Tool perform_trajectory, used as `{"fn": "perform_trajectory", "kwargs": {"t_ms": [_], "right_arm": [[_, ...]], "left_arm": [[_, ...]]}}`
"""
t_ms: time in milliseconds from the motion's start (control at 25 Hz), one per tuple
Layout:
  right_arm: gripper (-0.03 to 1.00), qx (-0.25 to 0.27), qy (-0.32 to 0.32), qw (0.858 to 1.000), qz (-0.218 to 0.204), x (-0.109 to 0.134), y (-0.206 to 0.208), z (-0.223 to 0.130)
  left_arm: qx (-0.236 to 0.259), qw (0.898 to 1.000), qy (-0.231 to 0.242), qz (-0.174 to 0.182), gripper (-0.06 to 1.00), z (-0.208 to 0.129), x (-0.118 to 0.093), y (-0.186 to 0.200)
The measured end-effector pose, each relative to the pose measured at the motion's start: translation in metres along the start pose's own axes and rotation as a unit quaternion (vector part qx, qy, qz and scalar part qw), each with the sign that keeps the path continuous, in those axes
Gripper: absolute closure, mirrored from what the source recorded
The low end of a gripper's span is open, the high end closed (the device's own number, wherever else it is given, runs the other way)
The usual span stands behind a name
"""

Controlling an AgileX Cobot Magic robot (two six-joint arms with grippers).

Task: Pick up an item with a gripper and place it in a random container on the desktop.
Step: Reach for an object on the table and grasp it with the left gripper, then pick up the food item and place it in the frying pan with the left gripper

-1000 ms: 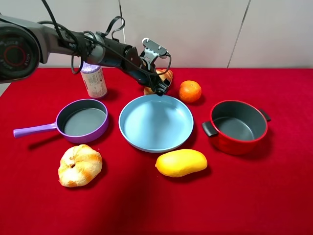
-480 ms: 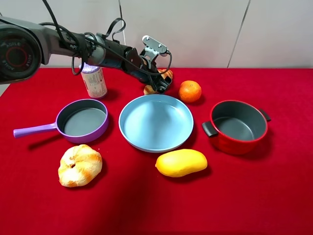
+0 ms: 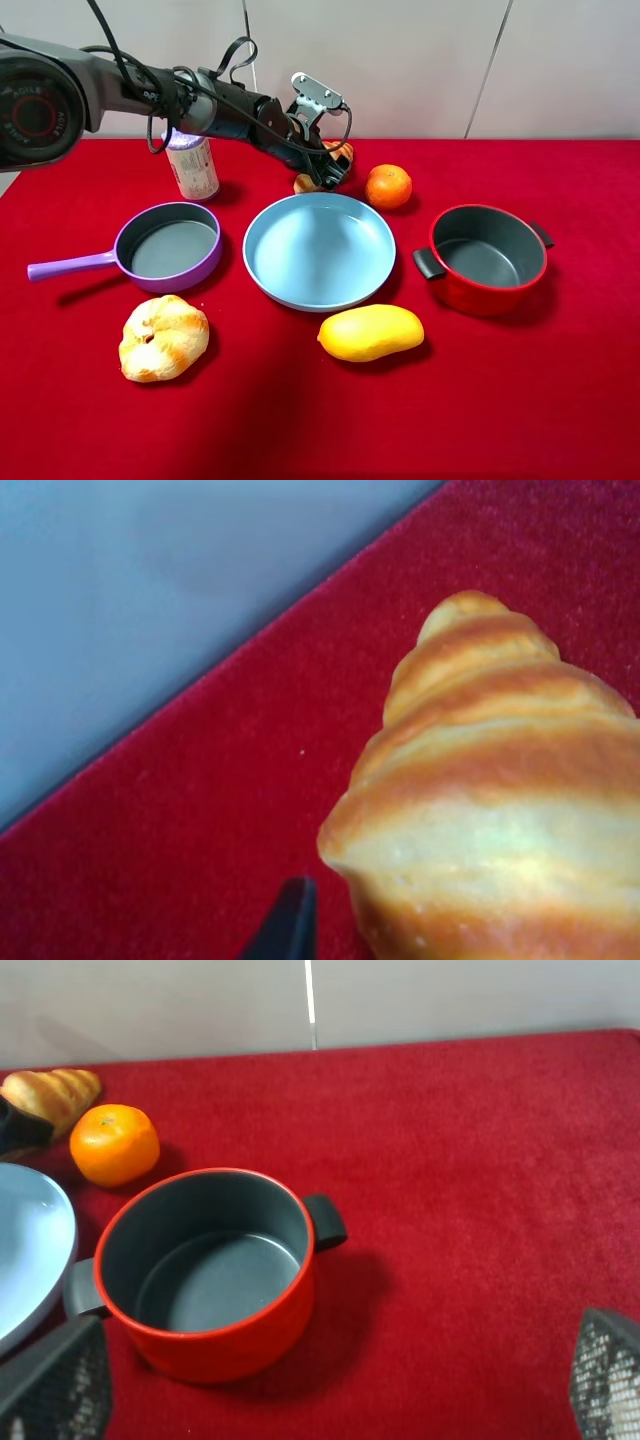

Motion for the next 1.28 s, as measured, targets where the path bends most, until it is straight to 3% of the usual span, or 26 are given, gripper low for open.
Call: {"fn": "perform_trajectory", "kwargs": {"t_ms": [240, 520, 1280], "right_arm": [[0.27, 0.000, 0.000, 1.000, 0.000, 0.0000, 0.0000, 0.0000], [0.27, 0.000, 0.000, 1.000, 0.000, 0.0000, 0.0000, 0.0000], [0.27, 0.000, 0.000, 1.000, 0.000, 0.0000, 0.0000, 0.0000]], "left_arm": [[0.000, 1.000, 0.000, 0.000, 0.24, 0.0000, 0.0000, 0.0000], [0.000, 1.000, 0.000, 0.000, 0.52, 0.0000, 0.0000, 0.0000], [0.000, 1.000, 0.000, 0.000, 0.53, 0.0000, 0.0000, 0.0000]]}}
Point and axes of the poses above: a point on each arm's last joint axis where the gripper is mounted, y pointing back along that axis away from the gripper, x along the wrist's bending axis when the last joint is at zero, z = x × y, the point moved 2 cm from there along -y, pointing out along that axis toward the gripper, and after that the axes turned 13 degrees about -y, right-handed, at the moved point
